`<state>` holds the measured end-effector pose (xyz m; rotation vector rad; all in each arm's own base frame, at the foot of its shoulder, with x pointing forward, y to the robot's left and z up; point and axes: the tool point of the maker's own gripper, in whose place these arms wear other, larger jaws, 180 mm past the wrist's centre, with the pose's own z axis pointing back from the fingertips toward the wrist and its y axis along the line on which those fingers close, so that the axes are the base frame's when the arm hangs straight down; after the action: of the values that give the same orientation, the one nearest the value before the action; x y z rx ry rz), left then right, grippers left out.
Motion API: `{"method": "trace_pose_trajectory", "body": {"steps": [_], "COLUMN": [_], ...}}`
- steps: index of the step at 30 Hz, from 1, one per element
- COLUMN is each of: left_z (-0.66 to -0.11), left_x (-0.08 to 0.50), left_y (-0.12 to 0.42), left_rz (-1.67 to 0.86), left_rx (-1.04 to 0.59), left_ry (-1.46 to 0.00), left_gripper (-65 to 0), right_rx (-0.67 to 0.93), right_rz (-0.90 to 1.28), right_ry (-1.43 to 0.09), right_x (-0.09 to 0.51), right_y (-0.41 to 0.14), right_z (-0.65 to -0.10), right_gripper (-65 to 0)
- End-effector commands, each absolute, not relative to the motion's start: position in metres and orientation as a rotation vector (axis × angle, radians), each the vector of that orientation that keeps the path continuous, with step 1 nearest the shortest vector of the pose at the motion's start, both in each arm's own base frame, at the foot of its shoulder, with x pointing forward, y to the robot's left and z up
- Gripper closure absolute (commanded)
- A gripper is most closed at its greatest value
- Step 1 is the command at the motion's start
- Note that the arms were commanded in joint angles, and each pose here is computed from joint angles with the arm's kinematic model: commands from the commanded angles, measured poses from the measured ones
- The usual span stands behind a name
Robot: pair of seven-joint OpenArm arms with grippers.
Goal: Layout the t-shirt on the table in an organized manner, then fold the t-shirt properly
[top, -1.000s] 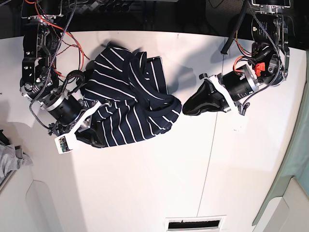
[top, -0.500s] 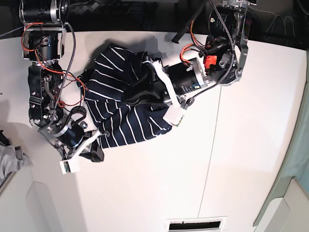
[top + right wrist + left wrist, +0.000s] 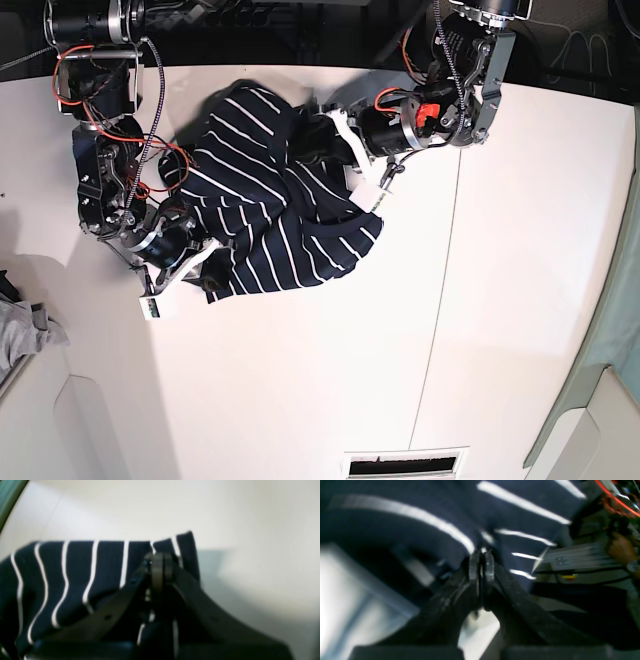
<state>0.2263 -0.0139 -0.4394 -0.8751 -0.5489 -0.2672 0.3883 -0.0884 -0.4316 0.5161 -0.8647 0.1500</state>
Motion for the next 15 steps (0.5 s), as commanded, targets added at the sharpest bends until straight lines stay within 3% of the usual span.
{"method": "trace_pose_trajectory", "body": {"steps": [1, 15], "left_z": [-0.433, -0.448], "left_x": [0.241, 0.297], "left_y": [-0.006, 0.027], "left_rz": [-0.260, -0.283], "left_rx": [-0.855, -0.630], "left_ry": [-0.588, -0.591], "left_gripper": [-2.5, -2.5], "right_rx": [0.534, 0.604], "right_rz": [0.157, 0.088], "right_ry": [-0.915, -0.880], "right_x": [0.399, 0.375], "right_y": [-0.087, -0.083], "right_z": [-0.416, -0.431], "right_gripper": [0.0, 0.0]}}
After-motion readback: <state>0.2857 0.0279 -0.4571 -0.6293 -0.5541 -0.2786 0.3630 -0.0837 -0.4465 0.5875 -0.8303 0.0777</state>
